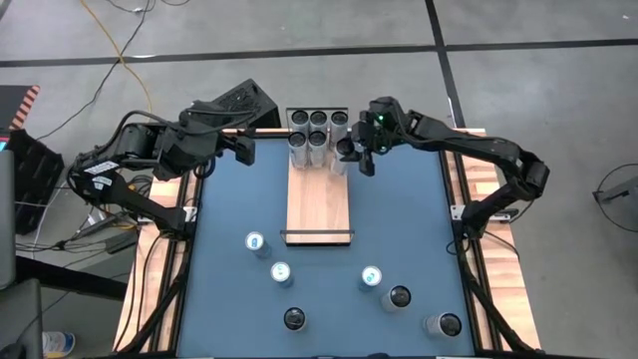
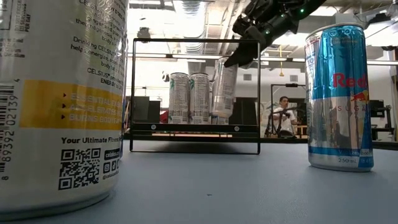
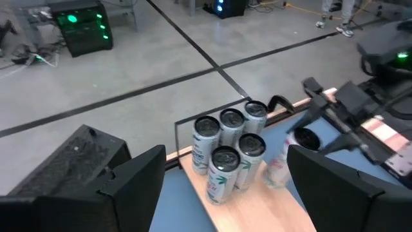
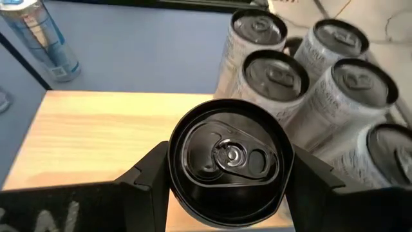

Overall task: Place canned beverage on shelf
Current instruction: Put the white-pink black soda can on the shelf

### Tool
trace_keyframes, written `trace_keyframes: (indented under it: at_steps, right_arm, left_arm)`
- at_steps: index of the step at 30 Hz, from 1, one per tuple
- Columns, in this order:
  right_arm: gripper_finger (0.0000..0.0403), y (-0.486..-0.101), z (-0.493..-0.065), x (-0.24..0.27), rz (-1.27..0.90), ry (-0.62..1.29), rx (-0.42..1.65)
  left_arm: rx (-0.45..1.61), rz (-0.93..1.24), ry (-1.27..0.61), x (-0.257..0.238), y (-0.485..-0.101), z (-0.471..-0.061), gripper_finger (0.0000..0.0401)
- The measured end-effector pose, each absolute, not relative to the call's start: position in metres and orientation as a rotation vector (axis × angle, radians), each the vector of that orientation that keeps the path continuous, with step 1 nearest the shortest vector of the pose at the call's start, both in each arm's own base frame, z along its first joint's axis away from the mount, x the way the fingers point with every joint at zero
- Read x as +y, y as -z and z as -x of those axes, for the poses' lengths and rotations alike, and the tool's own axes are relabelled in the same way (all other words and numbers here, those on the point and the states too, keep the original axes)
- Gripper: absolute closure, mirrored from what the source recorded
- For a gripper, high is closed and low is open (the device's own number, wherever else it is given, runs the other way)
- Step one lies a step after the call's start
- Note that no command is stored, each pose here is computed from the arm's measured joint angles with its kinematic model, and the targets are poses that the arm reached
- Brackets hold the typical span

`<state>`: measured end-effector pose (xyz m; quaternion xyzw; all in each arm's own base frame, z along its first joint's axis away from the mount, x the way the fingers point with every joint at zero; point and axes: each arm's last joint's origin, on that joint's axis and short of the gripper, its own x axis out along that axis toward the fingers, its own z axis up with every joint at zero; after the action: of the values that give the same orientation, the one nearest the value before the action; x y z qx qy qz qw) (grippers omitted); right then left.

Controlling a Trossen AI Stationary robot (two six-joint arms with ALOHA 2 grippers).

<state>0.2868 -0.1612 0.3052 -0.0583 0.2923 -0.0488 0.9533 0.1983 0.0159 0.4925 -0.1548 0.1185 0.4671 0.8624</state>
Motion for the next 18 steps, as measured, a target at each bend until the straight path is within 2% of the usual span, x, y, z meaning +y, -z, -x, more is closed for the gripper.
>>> trace_keyframes:
  at_steps: [18]
  right_arm:
    - [0.0185, -0.3022, -0.2832, -0.1647, 0.114, 0.104, 0.625]
  left_arm:
    - [0.268, 0.387, -0.89, 0.0138, -0.4925, -0.201, 0.0092]
